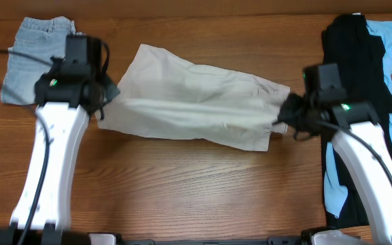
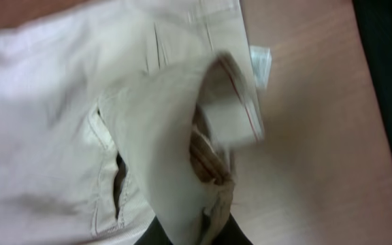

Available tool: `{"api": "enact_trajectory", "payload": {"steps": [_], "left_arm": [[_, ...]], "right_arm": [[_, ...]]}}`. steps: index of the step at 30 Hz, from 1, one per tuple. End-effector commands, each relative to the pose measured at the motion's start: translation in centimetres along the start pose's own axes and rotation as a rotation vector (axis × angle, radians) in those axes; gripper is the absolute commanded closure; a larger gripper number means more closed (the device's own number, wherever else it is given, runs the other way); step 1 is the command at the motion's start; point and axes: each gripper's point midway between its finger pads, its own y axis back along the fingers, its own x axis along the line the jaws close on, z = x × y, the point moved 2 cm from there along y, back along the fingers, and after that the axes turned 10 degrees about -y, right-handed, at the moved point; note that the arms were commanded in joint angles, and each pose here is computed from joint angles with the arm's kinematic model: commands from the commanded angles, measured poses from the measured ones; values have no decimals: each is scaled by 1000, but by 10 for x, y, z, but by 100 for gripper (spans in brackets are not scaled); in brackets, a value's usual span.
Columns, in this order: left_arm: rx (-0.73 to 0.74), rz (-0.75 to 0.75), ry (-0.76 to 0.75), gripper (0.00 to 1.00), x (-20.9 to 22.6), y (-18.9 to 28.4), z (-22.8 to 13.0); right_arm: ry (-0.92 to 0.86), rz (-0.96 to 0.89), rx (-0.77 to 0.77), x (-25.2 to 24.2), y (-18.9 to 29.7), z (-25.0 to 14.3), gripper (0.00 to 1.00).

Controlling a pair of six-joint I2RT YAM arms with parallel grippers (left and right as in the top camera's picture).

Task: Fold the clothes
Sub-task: 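Lift the hems and fold them up onto the waistband with both grippers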

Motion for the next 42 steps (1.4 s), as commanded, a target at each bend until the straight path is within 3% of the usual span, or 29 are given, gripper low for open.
{"api": "enact_trajectory", "payload": {"steps": [1, 7, 13, 14, 15, 16, 17, 18, 19, 22, 27, 32, 39, 42], "left_arm": [[-11, 75, -30, 96, -6, -46, 11], [-125, 7, 4, 96, -44, -115, 43], [-234, -70, 23, 90, -73, -138, 64], [-250, -80, 27, 87, -76, -139, 67], [-265, -90, 28, 72, -81, -142, 69], [-275, -96, 28, 57, -83, -144, 71], [-285, -101, 29, 39, -85, -145, 73], [-291, -104, 31, 10, -86, -146, 74], [-296, -106, 32, 0, -86, -146, 75], [-302, -100, -15, 0, -85, -136, 82], [-196, -55, -160, 0, -78, -93, 83], [-22, -169, -261, 0, -88, -52, 64], [192, -186, -304, 0, -86, -64, 14], [213, -209, -439, 0, -101, -69, -6]], "right_arm": [[11, -77, -150, 2, -30, 41, 96], [44, 6, -275, 37, -98, 83, 96], [41, 62, -335, 52, -146, 100, 90], [41, 64, -338, 53, -150, 101, 84], [40, 79, -355, 56, -155, 104, 63], [38, 92, -368, 58, -159, 107, 29], [37, 105, -382, 61, -161, 110, 8], [42, 121, -402, 65, -160, 114, 0], [41, 130, -411, 67, -158, 116, 0], [39, 150, -432, 74, -135, 123, 0], [113, 142, -446, 80, -69, 127, 0], [302, 187, -460, 85, -10, 114, 0], [402, 232, -194, 80, -34, 66, 9], [411, 219, -102, 76, -59, 53, 17]]}}
